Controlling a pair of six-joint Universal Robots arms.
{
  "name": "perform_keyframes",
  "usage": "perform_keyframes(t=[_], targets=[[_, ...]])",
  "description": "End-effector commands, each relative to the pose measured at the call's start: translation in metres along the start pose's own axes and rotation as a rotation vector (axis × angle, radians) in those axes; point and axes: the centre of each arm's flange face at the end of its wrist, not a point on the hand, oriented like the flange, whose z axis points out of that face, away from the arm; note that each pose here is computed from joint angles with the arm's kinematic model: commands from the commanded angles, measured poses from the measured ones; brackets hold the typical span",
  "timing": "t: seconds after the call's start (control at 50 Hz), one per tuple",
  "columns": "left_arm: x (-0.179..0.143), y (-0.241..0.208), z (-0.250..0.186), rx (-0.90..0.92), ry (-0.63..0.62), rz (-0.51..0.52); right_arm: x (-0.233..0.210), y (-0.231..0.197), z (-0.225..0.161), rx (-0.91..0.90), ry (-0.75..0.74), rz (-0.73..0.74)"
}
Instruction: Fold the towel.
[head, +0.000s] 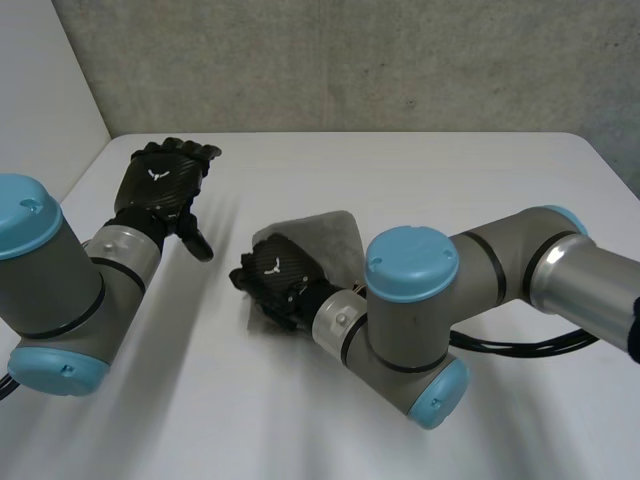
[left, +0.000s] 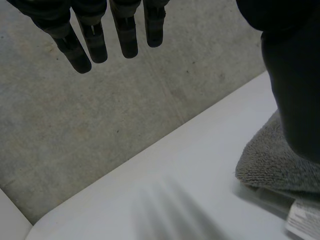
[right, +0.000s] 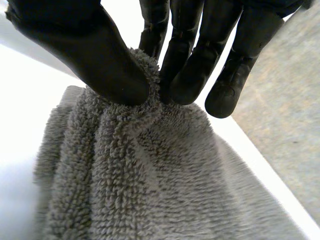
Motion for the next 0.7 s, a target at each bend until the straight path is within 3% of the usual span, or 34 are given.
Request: perform_keyframes(t=[0.02, 0.14, 0.26, 0.36, 0.54, 0.7], targets=[[0.002, -0.004, 0.002, 0.016, 0.006, -0.055, 0.010, -0.004, -0.011, -0.029, 0.054, 0.089], [0.004, -0.015, 0.006, 0.051, 0.013, -0.120, 0.051, -0.042, -0.042, 0.043, 0.182, 0.258], [0.017, -0.018, 0.008, 0.058, 0.049, -0.174, 0.084, -0.035, -0.057, 0.031, 0.275, 0.336], [0.049, 0.002, 0.010, 0.001, 0.122, -0.188, 0.108, -0.015, -0.061, -0.009, 0.337, 0.376], [0.083, 0.056, 0.005, -0.150, 0.178, -0.160, 0.098, 0.033, -0.040, -0.123, 0.305, 0.455], [0.083, 0.070, 0.001, -0.246, 0.154, -0.098, 0.084, 0.069, -0.028, -0.264, 0.254, 0.513]])
